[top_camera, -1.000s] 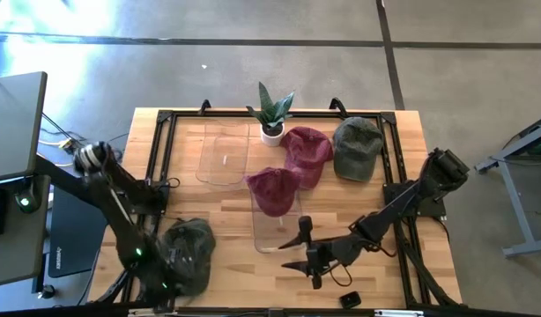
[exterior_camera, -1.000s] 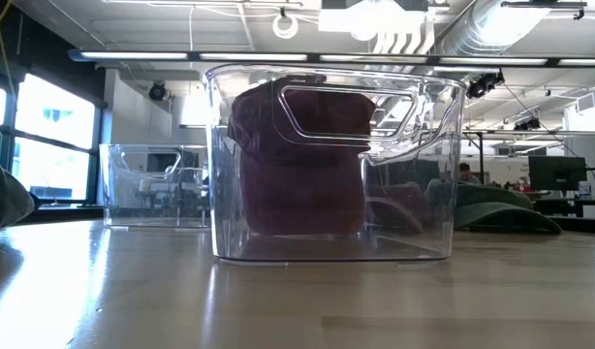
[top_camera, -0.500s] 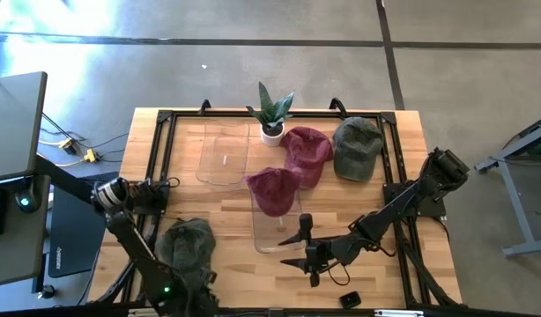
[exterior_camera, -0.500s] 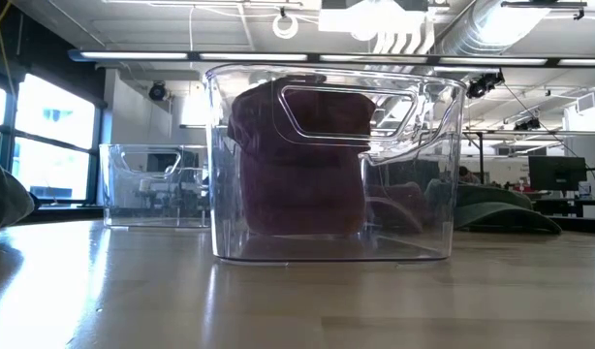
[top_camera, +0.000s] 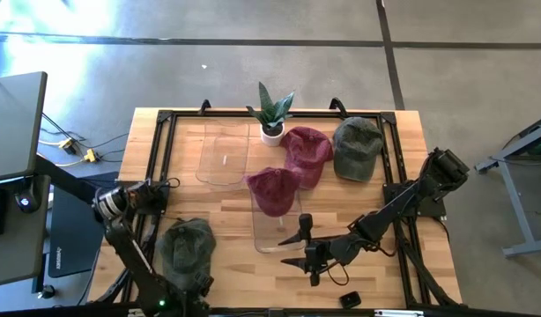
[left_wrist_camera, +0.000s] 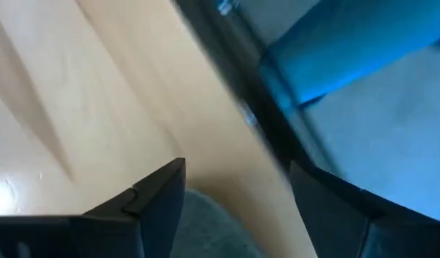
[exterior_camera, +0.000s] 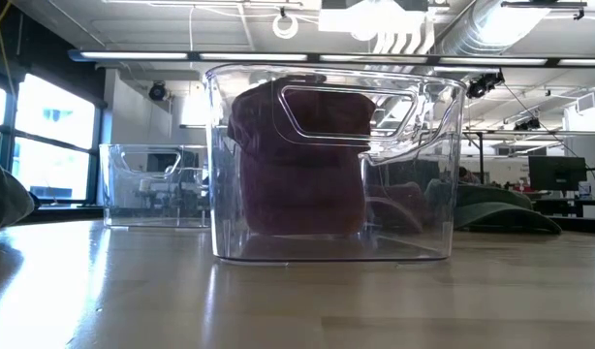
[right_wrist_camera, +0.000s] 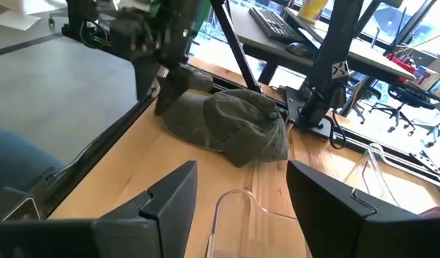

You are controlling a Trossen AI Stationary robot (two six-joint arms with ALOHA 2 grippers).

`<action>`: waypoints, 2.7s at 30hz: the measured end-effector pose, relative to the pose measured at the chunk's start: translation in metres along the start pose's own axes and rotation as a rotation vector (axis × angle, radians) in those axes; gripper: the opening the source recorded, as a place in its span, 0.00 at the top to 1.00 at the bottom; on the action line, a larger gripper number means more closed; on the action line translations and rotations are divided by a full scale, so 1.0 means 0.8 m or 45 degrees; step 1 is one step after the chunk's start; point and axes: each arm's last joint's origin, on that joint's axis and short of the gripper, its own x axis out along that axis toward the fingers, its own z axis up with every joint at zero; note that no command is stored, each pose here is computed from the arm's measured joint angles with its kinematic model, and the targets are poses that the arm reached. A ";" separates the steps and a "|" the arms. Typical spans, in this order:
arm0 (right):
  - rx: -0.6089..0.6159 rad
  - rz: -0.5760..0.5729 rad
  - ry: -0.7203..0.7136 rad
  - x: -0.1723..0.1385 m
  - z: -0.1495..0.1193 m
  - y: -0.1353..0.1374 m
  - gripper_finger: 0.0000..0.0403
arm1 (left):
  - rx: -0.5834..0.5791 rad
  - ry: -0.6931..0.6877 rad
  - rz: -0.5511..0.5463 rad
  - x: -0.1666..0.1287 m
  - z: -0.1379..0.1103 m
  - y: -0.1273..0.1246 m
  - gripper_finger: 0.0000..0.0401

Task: Pick & Place hat
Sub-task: Put the bottom black cap into the top transparent bin

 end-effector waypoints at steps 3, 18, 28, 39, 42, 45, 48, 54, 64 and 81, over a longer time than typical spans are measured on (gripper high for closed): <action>0.005 0.000 -0.001 0.000 0.000 0.000 0.48 | 0.076 0.098 0.069 0.017 -0.003 -0.015 0.39; 0.006 0.001 0.003 0.000 0.000 0.000 0.48 | 0.104 0.612 0.584 0.023 -0.021 -0.047 0.39; 0.003 0.003 0.008 0.000 -0.001 0.001 0.48 | 0.012 0.623 0.597 0.028 -0.026 -0.050 0.48; 0.005 0.002 0.006 0.000 -0.001 0.001 0.48 | 0.025 0.867 0.618 0.055 -0.063 -0.035 0.78; 0.004 0.003 0.007 0.000 -0.001 0.001 0.48 | 0.019 0.886 0.649 0.059 -0.069 -0.031 0.82; 0.004 0.003 0.007 0.000 -0.001 0.001 0.48 | 0.037 0.867 0.681 0.060 -0.070 -0.030 0.85; 0.004 0.003 0.006 0.000 -0.001 0.001 0.48 | 0.045 0.863 0.685 0.060 -0.070 -0.030 0.88; 0.005 0.003 0.006 0.000 -0.001 0.001 0.48 | 0.043 0.817 0.727 0.058 -0.066 -0.030 0.98; 0.005 0.003 0.005 0.000 0.000 0.001 0.48 | -0.051 0.388 0.725 0.020 -0.001 -0.039 1.00; 0.010 0.022 0.001 0.000 0.000 0.001 0.48 | -0.018 -0.627 1.088 -0.157 0.047 -0.027 1.00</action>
